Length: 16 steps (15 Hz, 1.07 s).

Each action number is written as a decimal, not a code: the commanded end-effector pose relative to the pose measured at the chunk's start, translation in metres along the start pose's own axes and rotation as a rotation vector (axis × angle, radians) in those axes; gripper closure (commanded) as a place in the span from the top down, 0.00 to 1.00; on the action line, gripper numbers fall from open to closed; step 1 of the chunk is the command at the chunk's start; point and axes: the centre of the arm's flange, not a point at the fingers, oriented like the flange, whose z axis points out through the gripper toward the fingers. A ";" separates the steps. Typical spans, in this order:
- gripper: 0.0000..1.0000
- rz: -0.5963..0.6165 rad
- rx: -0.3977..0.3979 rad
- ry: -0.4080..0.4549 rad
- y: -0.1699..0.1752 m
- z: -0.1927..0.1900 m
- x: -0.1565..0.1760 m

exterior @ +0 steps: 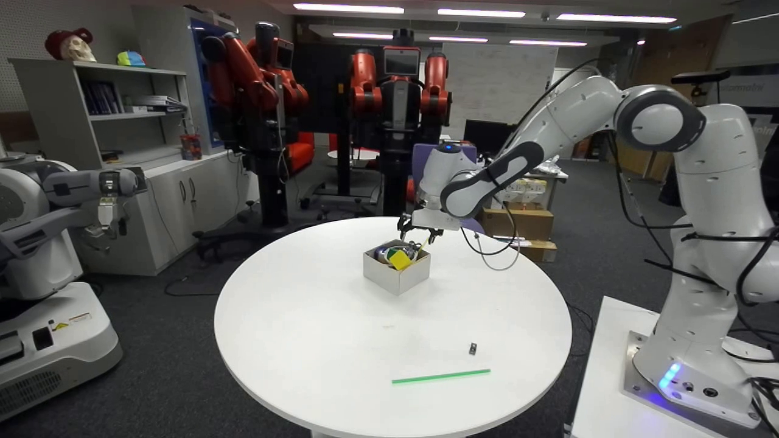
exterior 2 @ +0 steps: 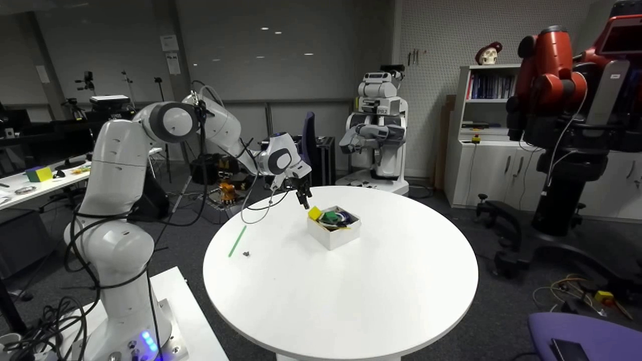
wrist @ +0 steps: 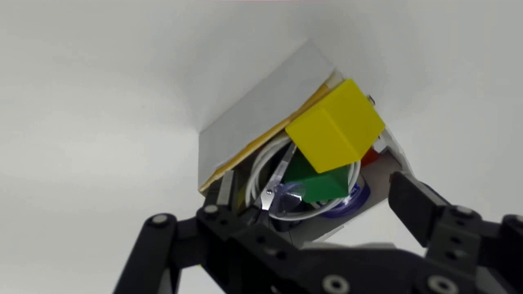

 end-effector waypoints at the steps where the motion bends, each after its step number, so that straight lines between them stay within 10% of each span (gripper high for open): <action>1: 1.00 -0.115 -0.022 -0.154 0.054 -0.043 -0.043; 8: 1.00 -0.143 -0.050 -0.401 0.097 -0.008 -0.153; 16: 1.00 -0.082 0.010 -0.346 0.143 0.034 -0.223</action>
